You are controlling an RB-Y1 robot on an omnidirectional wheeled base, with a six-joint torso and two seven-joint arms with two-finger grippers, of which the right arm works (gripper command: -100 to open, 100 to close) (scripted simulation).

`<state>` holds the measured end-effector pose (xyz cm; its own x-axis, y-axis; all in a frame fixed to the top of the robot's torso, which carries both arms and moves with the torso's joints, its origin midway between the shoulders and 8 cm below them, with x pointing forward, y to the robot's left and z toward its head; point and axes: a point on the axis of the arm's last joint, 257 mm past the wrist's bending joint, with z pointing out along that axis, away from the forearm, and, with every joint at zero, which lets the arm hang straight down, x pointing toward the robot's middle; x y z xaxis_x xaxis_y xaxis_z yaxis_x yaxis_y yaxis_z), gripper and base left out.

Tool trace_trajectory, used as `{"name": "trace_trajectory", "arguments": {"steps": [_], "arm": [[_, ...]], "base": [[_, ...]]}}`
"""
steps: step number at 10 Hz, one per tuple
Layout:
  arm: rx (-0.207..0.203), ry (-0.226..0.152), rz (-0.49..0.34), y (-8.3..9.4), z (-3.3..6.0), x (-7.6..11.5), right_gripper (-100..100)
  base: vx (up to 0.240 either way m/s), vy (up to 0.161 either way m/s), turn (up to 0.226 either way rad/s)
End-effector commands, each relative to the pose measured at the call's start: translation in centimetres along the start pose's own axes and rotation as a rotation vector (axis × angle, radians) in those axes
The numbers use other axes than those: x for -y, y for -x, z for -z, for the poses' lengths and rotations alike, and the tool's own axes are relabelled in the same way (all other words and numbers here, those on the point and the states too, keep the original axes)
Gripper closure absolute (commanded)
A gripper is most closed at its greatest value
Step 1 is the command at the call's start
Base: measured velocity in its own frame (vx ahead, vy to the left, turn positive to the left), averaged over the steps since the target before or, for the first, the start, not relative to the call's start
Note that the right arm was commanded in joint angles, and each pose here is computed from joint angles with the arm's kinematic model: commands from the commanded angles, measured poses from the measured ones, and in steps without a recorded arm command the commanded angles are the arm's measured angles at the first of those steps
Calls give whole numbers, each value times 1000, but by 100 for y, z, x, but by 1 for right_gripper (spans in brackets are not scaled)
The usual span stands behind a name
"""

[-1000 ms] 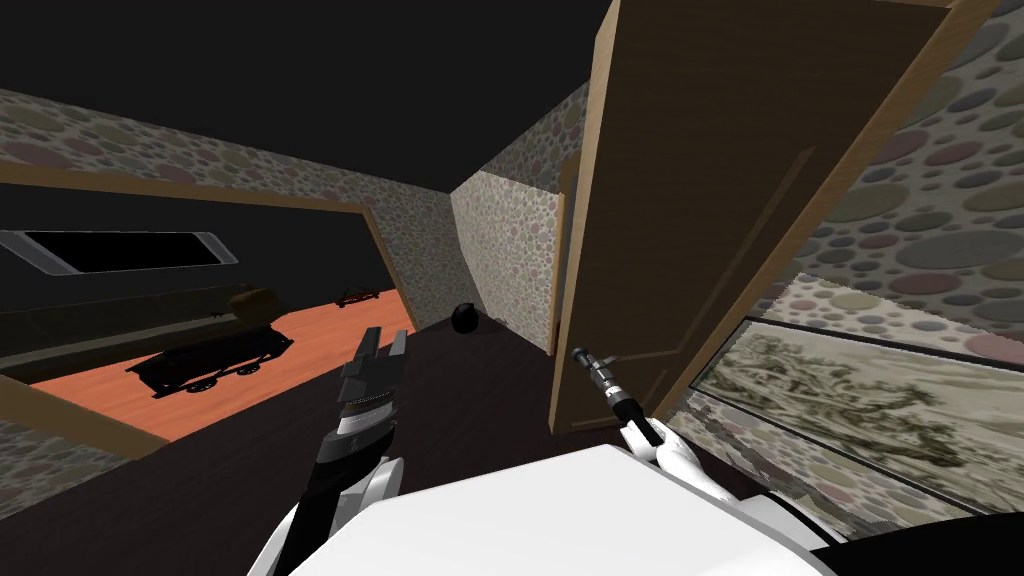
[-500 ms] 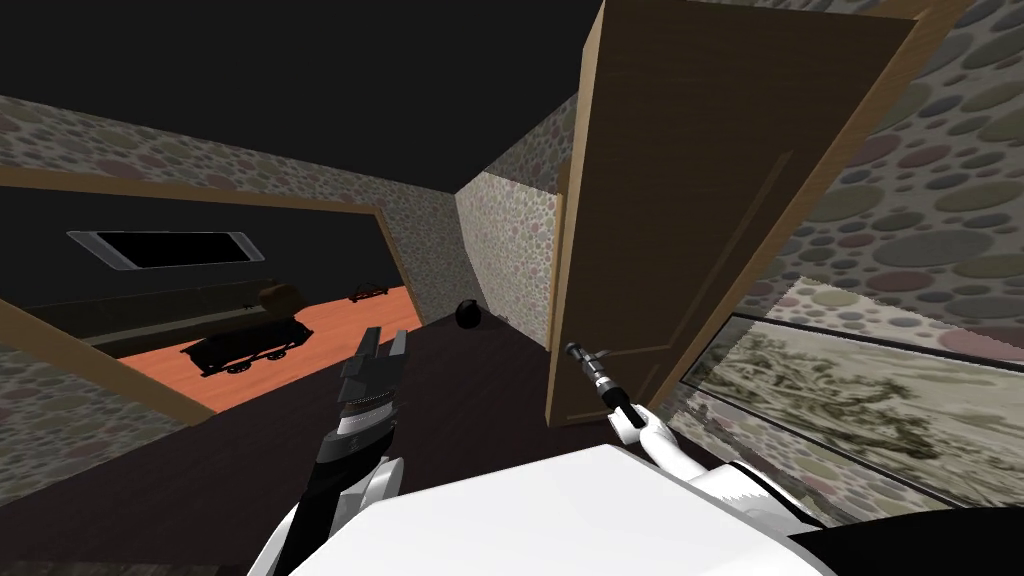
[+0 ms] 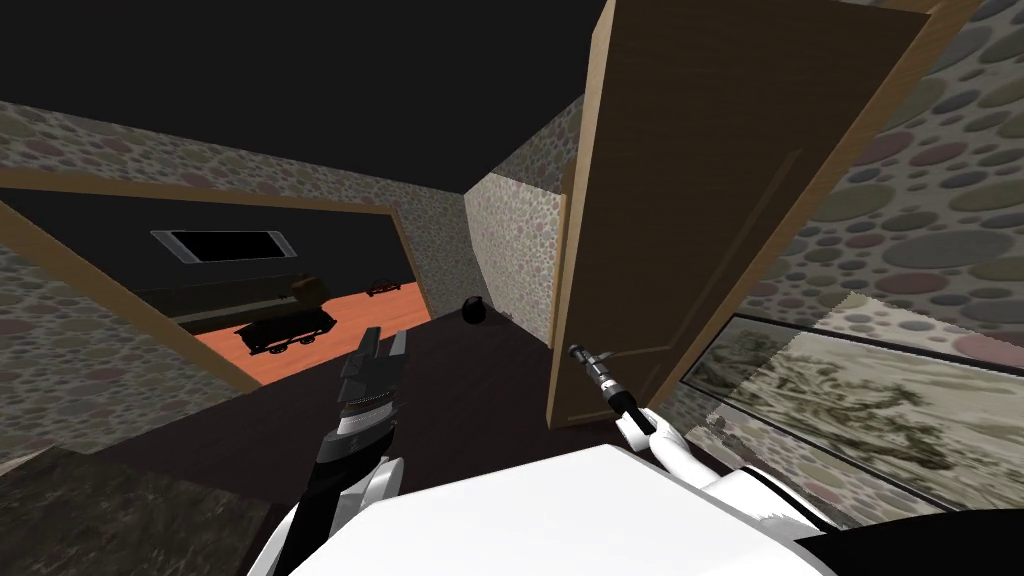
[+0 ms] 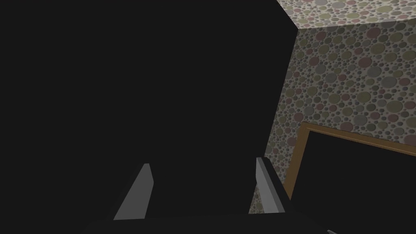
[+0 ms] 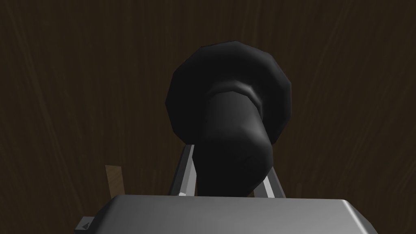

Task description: Pull the door open

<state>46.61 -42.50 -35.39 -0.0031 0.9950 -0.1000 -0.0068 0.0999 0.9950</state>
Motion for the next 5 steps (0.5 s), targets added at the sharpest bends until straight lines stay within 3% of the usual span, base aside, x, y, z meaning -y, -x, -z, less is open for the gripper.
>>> {"name": "trace_trajectory", "arguments": {"steps": [1, 5], "arm": [[-17, -2, 2, 28, 83, 18, 100], [-54, 0, 2, 96, 251, 17, 100]], "base": [[-186, -37, 114], [-164, -69, 116]]}}
